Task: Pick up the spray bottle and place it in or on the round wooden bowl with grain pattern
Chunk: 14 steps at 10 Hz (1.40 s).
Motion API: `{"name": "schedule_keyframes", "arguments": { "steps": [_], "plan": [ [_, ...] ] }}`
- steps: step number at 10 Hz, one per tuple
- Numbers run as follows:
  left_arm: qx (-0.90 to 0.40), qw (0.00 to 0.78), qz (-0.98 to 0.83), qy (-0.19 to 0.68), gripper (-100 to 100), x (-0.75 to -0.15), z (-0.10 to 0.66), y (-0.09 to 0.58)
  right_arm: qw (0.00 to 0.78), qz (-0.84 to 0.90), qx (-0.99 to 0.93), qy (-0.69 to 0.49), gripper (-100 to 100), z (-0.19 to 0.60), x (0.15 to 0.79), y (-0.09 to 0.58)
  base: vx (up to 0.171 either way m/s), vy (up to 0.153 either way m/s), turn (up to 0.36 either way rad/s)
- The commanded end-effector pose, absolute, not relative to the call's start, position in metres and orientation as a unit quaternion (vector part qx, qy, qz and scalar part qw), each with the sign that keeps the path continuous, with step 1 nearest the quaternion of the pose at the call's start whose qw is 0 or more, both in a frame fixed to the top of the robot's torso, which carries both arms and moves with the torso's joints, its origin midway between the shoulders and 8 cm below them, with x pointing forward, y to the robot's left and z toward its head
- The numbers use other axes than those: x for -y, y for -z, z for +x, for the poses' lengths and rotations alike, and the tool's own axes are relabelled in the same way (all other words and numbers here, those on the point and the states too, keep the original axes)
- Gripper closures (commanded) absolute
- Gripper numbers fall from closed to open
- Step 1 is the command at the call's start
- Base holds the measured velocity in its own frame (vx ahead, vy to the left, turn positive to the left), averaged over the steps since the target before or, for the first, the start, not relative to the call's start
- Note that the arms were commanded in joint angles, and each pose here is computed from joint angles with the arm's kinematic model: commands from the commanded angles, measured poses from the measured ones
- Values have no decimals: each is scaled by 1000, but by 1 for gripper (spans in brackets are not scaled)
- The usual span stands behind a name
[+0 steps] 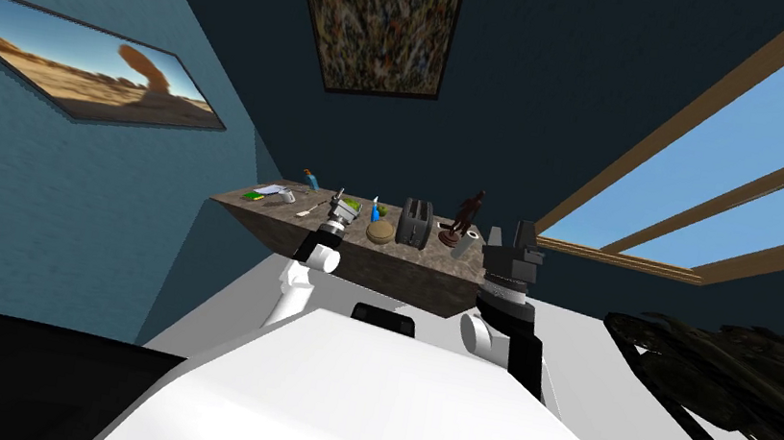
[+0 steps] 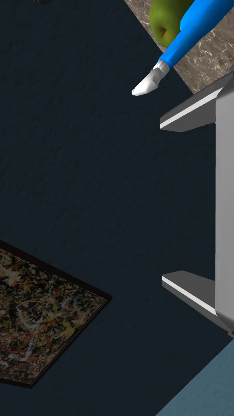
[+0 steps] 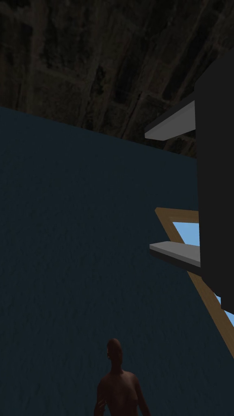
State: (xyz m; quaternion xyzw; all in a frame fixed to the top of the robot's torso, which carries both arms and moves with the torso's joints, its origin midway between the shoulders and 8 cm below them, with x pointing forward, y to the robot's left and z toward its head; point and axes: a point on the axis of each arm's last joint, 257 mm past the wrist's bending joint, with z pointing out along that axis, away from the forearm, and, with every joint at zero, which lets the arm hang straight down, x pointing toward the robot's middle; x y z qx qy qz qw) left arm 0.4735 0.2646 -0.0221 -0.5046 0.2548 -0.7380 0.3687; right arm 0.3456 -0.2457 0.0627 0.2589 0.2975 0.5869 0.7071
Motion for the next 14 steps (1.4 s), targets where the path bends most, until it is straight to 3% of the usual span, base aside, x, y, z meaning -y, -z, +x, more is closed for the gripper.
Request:
{"name": "schedule_keyframes", "arguments": {
  "steps": [1,14],
  "plan": [
    [-250,344,-522,739,-100,-264,486,26,707,259,-297,-587,0,346,246,-63,-15,3,-15],
    [-219,201,-655,695,-100,-280,556,85,707,259,-297,-587,0,346,246,-63,-1,-17,-6]
  ]
}}
